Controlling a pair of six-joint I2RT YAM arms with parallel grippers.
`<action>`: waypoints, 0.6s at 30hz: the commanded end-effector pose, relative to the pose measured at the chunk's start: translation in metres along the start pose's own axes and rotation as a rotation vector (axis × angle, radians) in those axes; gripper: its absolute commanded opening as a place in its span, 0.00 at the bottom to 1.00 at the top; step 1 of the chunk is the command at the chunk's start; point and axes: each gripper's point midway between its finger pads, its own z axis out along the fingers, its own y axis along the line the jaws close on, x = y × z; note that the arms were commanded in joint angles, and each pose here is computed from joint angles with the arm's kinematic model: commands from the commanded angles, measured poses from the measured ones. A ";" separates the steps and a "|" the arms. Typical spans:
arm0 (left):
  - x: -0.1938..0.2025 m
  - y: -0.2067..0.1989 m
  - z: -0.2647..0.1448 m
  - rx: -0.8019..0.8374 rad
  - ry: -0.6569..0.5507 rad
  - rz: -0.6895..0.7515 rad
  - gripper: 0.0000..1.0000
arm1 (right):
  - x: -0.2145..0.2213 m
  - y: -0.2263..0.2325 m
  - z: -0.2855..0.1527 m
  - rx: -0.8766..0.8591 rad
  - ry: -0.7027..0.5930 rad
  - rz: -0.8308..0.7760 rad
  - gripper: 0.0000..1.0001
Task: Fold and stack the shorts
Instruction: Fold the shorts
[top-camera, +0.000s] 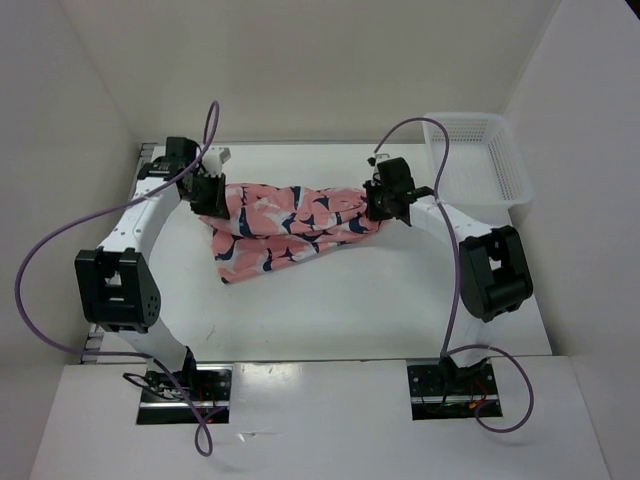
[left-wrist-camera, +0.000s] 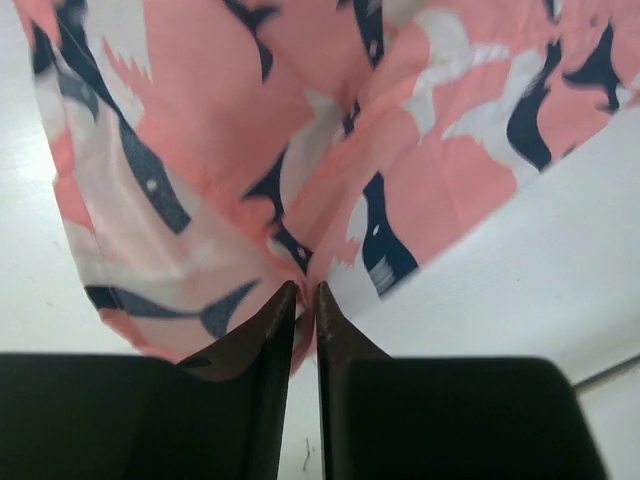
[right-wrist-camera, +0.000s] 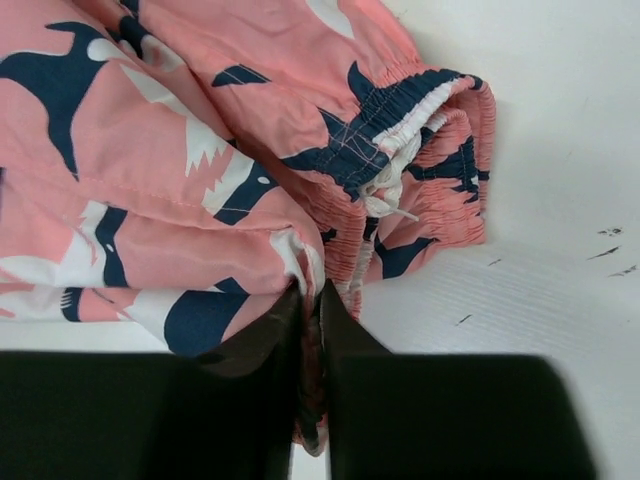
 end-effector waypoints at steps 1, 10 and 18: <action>0.036 0.004 0.011 0.009 0.081 -0.035 0.22 | -0.024 0.007 -0.017 -0.008 -0.100 -0.033 0.22; 0.085 0.000 -0.016 0.101 0.202 -0.191 0.34 | -0.018 0.024 -0.064 -0.129 -0.140 0.093 0.53; 0.024 0.063 0.018 0.020 0.013 -0.181 0.53 | -0.040 -0.002 -0.064 -0.159 -0.210 0.335 0.60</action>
